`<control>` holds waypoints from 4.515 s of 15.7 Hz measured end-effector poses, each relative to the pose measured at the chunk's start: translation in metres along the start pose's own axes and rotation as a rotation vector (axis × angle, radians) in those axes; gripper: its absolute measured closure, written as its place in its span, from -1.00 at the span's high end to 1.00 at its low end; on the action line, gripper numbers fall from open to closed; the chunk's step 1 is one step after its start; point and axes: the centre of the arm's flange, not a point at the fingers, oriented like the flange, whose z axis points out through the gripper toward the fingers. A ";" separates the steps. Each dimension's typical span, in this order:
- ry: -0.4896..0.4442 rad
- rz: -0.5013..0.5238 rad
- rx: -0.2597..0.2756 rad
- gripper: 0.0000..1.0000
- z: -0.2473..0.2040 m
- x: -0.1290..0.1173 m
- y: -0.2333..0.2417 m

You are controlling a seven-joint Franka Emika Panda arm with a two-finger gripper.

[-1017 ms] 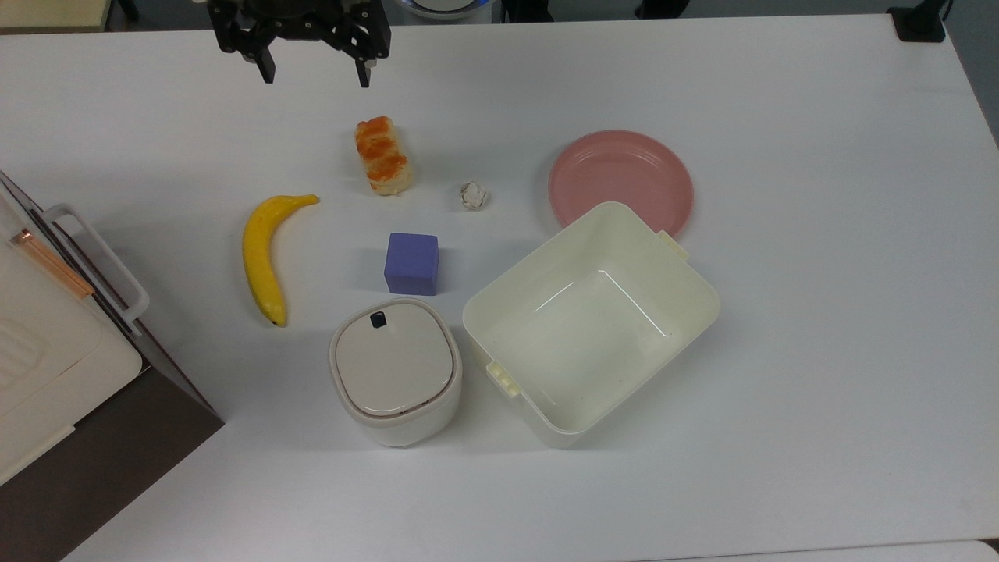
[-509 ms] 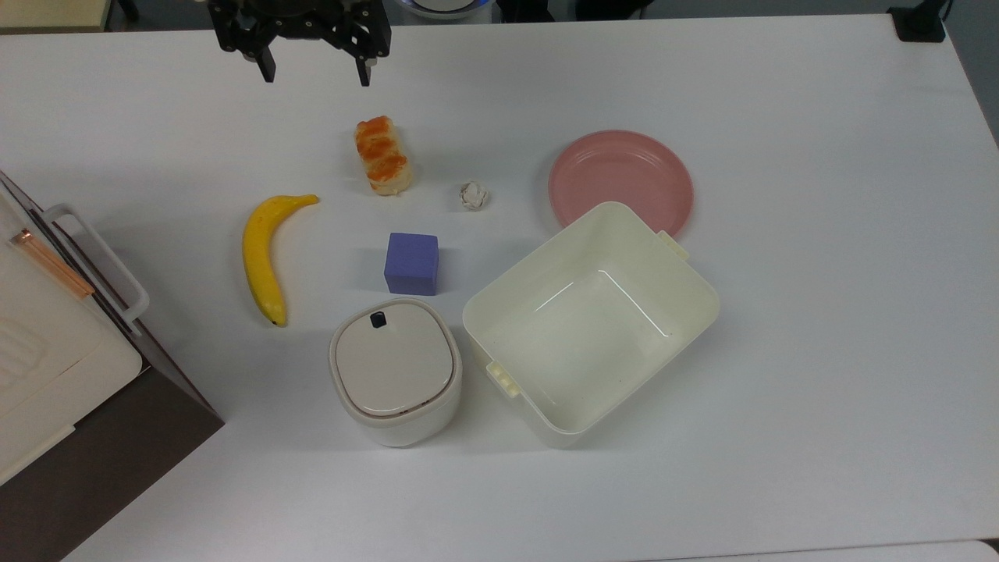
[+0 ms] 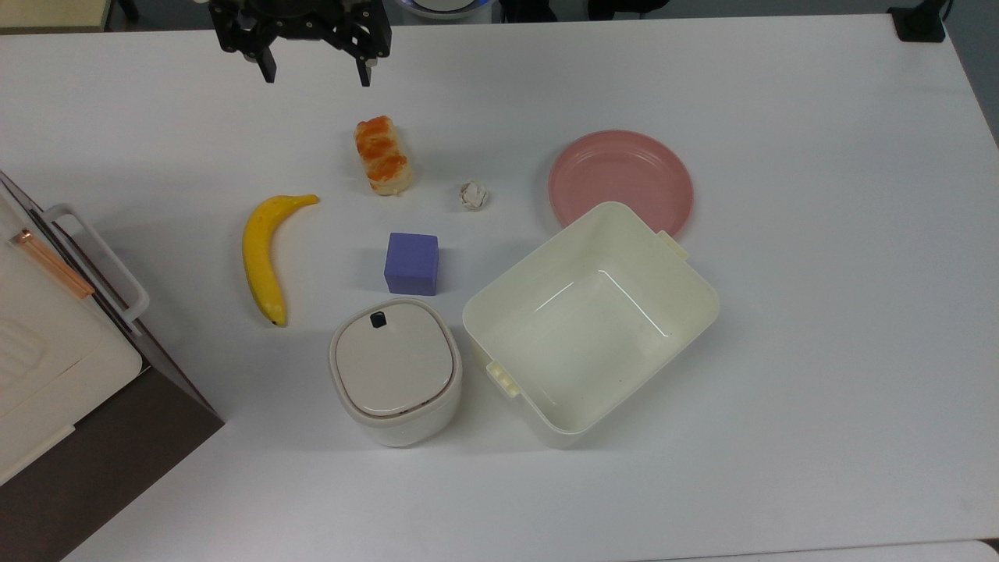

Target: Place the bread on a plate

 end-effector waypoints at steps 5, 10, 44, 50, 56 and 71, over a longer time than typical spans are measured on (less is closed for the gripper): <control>-0.032 -0.015 0.001 1.00 0.014 -0.006 -0.006; -0.027 -0.062 -0.026 1.00 0.050 -0.024 -0.029; -0.350 -0.181 -0.120 0.74 0.273 -0.065 -0.029; -0.340 -0.162 -0.122 -0.53 0.269 -0.061 -0.024; -0.316 -0.167 -0.125 -0.67 0.258 -0.053 -0.025; -0.030 -0.010 -0.088 -0.65 0.090 -0.009 -0.136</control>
